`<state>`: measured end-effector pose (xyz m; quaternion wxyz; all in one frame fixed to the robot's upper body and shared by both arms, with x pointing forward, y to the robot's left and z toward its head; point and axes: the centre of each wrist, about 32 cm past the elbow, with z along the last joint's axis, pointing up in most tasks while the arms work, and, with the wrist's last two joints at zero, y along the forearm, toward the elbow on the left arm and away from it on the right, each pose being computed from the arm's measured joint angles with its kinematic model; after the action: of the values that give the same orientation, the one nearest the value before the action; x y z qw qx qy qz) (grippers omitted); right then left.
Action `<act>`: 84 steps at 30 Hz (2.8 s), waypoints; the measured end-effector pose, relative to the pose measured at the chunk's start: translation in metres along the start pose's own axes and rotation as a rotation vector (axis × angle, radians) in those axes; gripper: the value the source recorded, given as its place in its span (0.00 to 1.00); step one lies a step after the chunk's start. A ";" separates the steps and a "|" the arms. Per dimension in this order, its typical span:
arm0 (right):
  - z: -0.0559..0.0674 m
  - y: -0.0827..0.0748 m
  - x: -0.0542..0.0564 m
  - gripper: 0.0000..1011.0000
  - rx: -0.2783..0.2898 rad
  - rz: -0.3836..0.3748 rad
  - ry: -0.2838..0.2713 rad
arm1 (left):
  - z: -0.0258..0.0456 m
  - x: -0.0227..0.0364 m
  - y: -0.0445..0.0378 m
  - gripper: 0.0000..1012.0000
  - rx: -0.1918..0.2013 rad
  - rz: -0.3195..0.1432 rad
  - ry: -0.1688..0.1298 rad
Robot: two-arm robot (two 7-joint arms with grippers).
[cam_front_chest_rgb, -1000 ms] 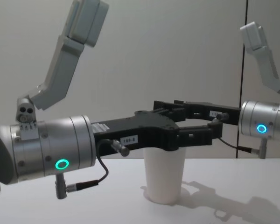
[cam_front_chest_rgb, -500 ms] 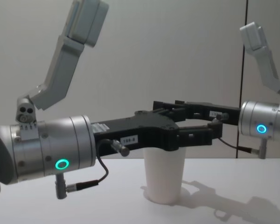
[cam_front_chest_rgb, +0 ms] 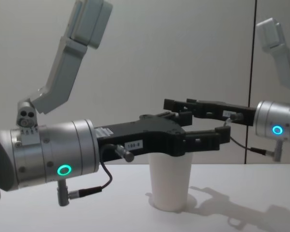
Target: Place the pen into the pen holder.
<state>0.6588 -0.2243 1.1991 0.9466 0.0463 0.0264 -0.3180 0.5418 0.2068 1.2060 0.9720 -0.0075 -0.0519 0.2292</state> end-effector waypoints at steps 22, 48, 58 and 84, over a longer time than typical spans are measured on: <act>0.015 -0.043 -0.010 0.99 0.040 -0.064 -0.012 | 0.0000 0.0000 0.0000 0.99 0.000 0.000 0.000; 0.010 -0.109 -0.044 0.99 0.053 -0.245 -0.002 | 0.0000 0.0000 0.0000 0.99 0.000 0.000 0.000; 0.004 -0.131 -0.060 0.99 0.046 -0.323 0.019 | 0.0000 0.0000 0.0000 0.99 0.000 0.000 0.000; -0.003 -0.160 -0.084 0.99 0.005 -0.438 0.071 | 0.0000 0.0000 0.0000 0.99 0.000 0.000 0.000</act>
<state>0.4951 -0.3005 1.1915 0.8533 0.0531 0.0684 -0.5141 0.5418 0.2068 1.2060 0.9720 -0.0074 -0.0519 0.2292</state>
